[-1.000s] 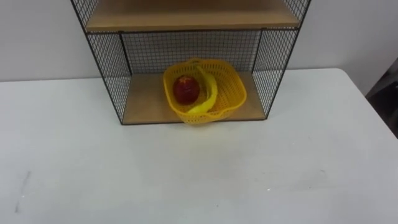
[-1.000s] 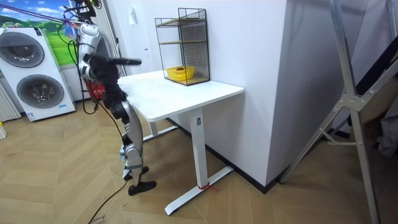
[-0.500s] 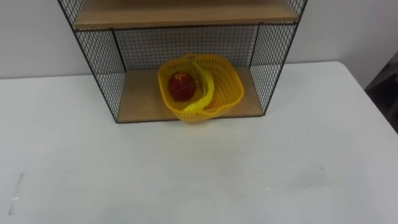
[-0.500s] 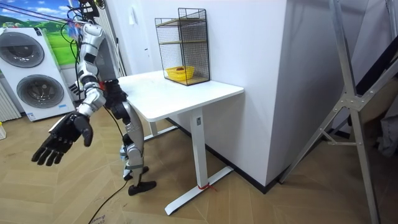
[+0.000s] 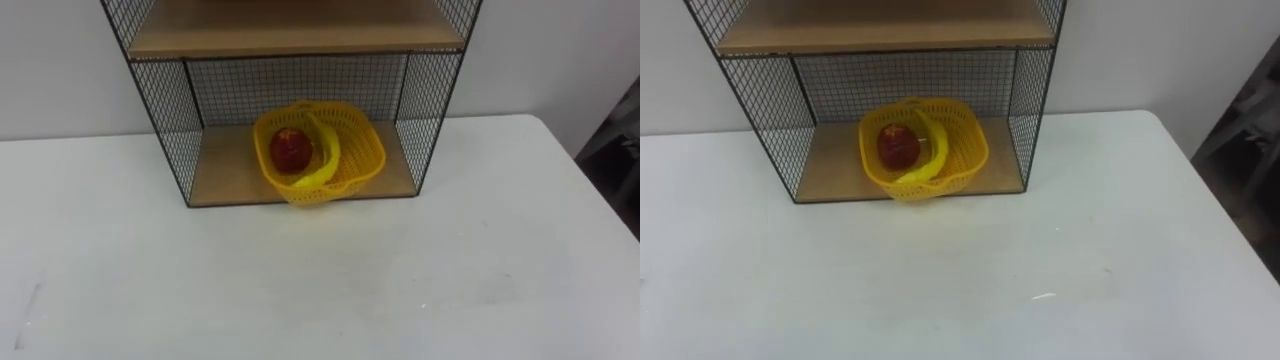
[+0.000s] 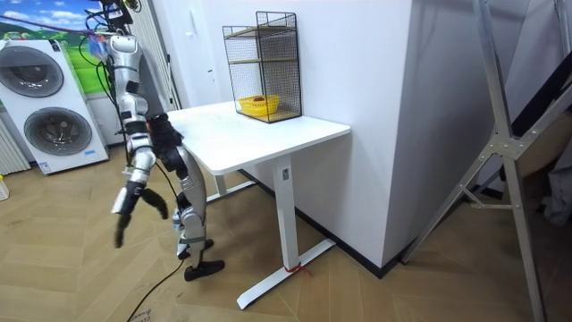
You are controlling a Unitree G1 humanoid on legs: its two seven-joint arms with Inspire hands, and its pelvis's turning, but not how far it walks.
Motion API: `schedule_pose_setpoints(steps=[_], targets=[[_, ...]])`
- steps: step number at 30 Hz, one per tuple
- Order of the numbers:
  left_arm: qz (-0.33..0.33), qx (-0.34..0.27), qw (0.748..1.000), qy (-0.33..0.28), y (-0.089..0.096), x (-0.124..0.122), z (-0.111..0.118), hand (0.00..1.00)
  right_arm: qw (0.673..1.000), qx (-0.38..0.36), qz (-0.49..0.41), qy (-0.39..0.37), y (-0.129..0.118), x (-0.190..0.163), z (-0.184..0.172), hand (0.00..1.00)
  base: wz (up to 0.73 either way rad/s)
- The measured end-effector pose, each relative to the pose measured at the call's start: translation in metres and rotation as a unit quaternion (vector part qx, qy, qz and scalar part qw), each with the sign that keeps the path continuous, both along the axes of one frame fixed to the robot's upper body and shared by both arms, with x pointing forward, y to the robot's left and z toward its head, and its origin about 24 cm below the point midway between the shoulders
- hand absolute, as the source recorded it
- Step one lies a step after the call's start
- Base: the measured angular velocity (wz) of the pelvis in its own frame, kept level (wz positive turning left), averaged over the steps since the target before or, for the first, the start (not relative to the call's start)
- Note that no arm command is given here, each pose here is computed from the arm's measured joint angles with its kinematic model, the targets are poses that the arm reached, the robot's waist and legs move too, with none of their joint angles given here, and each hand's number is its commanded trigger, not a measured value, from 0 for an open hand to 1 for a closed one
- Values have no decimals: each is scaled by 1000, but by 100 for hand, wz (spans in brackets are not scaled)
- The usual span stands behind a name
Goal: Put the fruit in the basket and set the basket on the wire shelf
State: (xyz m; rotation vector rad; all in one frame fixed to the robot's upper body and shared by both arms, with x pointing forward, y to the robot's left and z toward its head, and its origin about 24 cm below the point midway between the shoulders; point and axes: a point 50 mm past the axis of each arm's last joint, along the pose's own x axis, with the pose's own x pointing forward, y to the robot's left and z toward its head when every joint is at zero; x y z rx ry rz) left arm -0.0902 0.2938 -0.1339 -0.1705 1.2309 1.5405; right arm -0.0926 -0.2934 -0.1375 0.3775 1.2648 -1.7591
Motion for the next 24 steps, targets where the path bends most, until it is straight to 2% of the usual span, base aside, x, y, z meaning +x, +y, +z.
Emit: schedule_pose_setpoints(steps=[1,2,4,8,10,12,16,19,24], targets=[[-65,-29,997,0,-6,12,-6,0,997,22,68,1,0,11,-3,0,0],[-96,-43,994,1,-9,17,-8,0,994,32,103,1,0,18,-5,0,-11],[-207,-91,974,9,-19,39,-16,0,971,73,229,1,4,44,-12,0,-8],[-343,-126,931,22,-28,75,-24,0,918,122,378,8,10,73,-18,0,0],[-395,-141,907,21,-34,91,-26,0,899,138,416,-1,13,88,-20,0,0],[-416,-156,896,24,-37,97,-27,0,882,154,446,2,17,93,-22,0,4],[-423,-170,890,25,-40,97,-29,0,833,180,523,33,22,99,-24,0,-3],[-429,-176,886,25,-42,97,-29,0,812,188,552,40,26,102,-25,0,0],[-430,-185,884,26,-43,93,-30,0,801,200,563,23,30,106,-27,0,-9]])
